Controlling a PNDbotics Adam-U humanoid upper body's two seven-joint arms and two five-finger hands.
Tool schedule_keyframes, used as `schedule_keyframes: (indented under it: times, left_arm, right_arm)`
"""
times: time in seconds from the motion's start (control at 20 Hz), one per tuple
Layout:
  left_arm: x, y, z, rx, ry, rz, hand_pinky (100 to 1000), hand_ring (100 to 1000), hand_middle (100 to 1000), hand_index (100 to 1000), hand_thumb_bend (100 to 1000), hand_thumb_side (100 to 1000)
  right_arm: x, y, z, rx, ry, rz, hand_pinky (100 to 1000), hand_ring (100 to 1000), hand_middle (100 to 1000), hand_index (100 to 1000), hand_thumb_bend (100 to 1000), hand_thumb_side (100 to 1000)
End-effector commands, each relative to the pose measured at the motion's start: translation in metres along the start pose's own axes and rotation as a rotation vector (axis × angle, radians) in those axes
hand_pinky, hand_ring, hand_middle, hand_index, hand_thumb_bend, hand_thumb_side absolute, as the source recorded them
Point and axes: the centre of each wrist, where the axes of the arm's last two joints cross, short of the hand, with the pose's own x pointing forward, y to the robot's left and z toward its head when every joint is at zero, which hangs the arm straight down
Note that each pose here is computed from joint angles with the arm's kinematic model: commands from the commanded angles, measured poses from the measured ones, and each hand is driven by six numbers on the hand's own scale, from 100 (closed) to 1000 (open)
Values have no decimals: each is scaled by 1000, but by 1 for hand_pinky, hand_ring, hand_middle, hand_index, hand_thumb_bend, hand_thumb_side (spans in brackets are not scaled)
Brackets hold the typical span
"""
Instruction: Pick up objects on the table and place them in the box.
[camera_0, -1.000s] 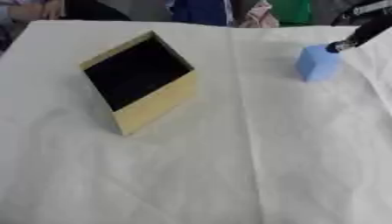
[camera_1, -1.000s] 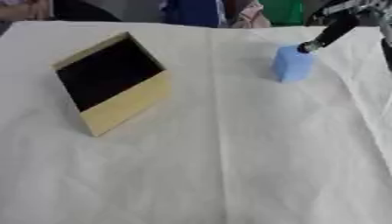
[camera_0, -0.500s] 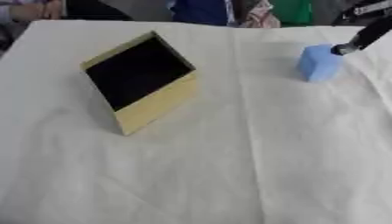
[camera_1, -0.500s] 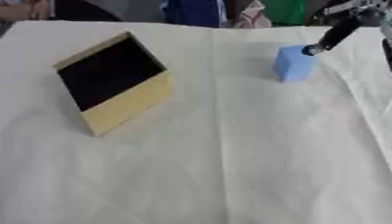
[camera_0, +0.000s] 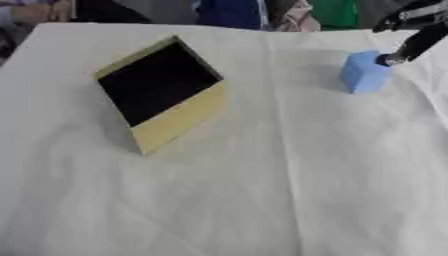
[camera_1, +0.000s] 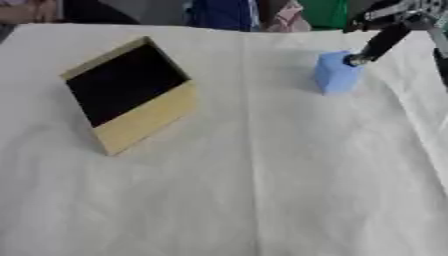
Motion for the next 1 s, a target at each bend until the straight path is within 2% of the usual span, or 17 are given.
schedule_keyframes:
  times: [0.05,0.3,0.45,0.65,1.0]
  left_arm:
    - [7,4,-7,-12,-37,-15,663,593,609,871,100,890]
    - [7,4,-8,-15,-39,-17,663,593,609,871,100,889]
    - [7,3,-8,-19,-41,-15,663,593,609,871,100,889]
    - [7,3,-8,-21,-43,-13,663,593,609,872,100,887]
    - [7,2,-9,-25,-45,-7,663,593,609,872,100,896]
  right_arm:
    - [-11,-10,17,49,-28,89,1000,988,978,1000,284,492]
    - [-13,-7,19,67,-27,143,1000,994,995,1000,363,505]
    - [-9,-9,19,85,-4,201,1000,995,1000,1000,484,533]
    - [-1,-12,16,99,10,260,1000,994,1000,1000,511,540]
    - [9,-15,8,117,10,297,1000,995,1000,1000,528,546]
